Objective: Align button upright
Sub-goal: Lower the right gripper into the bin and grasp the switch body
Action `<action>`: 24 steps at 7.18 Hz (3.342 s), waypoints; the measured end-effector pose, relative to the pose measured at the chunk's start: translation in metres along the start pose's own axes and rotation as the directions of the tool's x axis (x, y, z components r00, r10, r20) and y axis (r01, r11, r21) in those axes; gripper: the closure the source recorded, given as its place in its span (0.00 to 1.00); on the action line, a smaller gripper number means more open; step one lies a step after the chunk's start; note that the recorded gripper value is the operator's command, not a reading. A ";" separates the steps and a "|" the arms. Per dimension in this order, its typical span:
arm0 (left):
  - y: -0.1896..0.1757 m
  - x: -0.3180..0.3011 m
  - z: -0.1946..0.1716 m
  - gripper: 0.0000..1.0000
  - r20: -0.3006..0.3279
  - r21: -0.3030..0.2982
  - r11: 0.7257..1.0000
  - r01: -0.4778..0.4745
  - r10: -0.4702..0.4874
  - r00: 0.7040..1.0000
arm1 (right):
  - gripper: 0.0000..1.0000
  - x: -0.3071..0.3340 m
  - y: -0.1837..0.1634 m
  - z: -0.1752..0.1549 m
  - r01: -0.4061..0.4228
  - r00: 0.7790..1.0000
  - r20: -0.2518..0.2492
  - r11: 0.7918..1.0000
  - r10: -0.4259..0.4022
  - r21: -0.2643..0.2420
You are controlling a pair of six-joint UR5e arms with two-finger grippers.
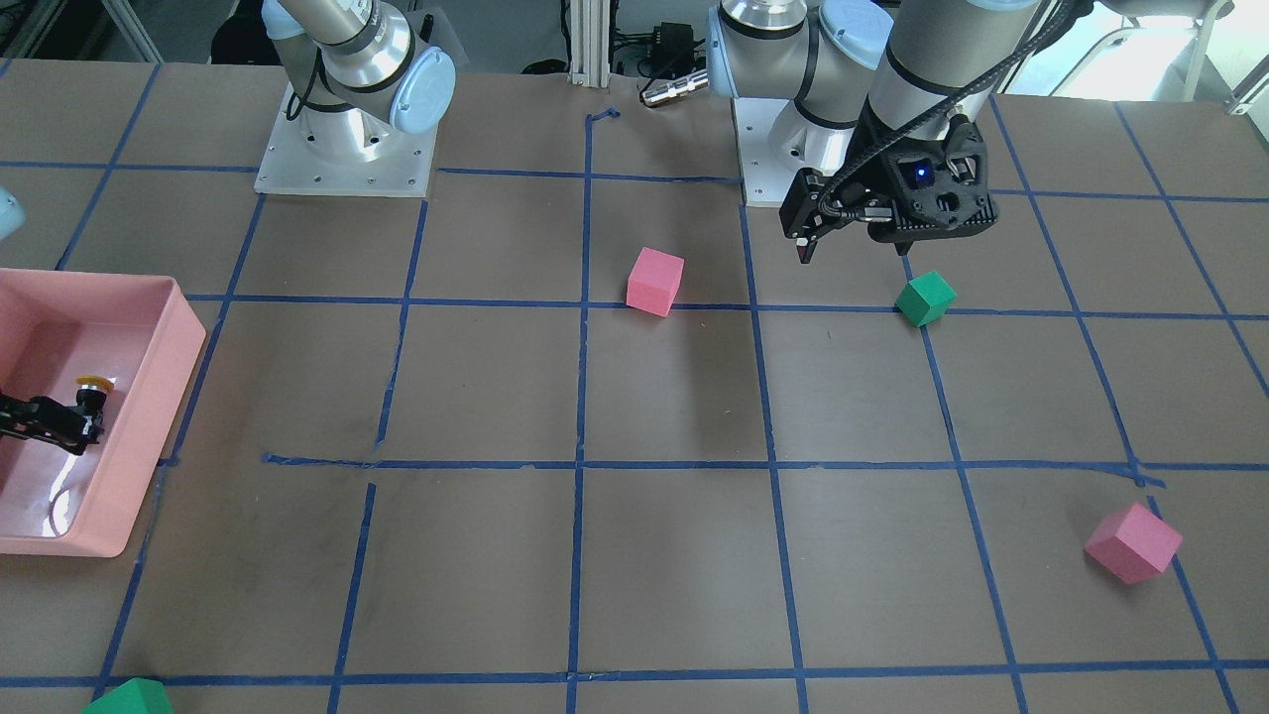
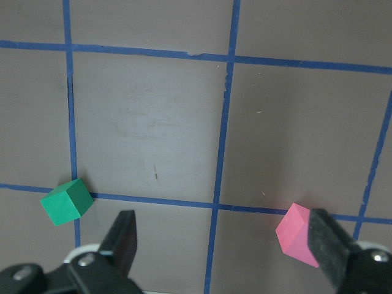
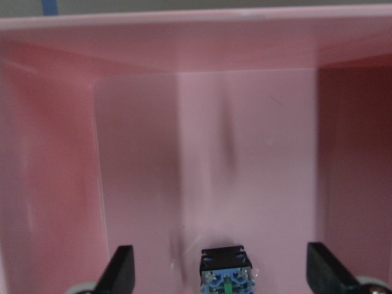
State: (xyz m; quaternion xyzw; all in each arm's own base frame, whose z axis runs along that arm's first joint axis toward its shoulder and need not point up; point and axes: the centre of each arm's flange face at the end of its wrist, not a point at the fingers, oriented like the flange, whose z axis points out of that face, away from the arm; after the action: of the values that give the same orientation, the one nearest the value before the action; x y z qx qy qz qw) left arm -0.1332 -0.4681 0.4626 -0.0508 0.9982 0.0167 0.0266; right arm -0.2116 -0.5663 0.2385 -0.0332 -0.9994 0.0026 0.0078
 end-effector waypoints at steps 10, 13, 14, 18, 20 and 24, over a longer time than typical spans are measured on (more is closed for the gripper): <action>0.000 -0.003 0.007 0.00 0.044 -0.001 1.000 0.010 -0.010 0.999 | 0.00 -0.003 0.026 0.024 0.021 0.999 -0.044 0.995 -0.025 -0.093; 0.000 -0.004 0.007 0.00 0.045 0.000 1.000 0.015 -0.015 0.999 | 0.00 0.005 0.030 0.025 0.022 0.998 -0.052 0.995 -0.027 -0.101; 0.000 -0.004 0.007 0.00 0.045 0.001 1.000 0.016 -0.016 0.999 | 0.00 0.005 0.031 0.027 0.022 0.998 -0.049 0.994 -0.028 -0.105; 0.000 -0.006 0.005 0.00 0.041 0.004 1.000 0.011 -0.011 0.999 | 0.00 0.005 0.034 0.031 0.024 0.999 -0.045 0.993 -0.029 -0.112; -0.003 -0.011 0.000 0.00 0.021 0.012 1.000 0.005 -0.005 1.000 | 0.05 0.006 0.033 0.031 0.026 0.998 -0.046 0.994 -0.031 -0.108; -0.008 -0.032 -0.019 0.00 -0.045 0.033 0.999 0.015 -0.013 0.999 | 0.05 0.004 0.028 0.033 0.027 0.999 -0.031 0.998 -0.029 -0.065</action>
State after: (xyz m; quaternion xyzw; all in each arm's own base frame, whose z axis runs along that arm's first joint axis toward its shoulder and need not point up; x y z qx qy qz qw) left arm -0.1017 -0.4731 0.4827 -0.0578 0.9983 -0.0011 0.0054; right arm -0.2147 -0.5385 0.2051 -0.0196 -0.9991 -0.0305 0.0228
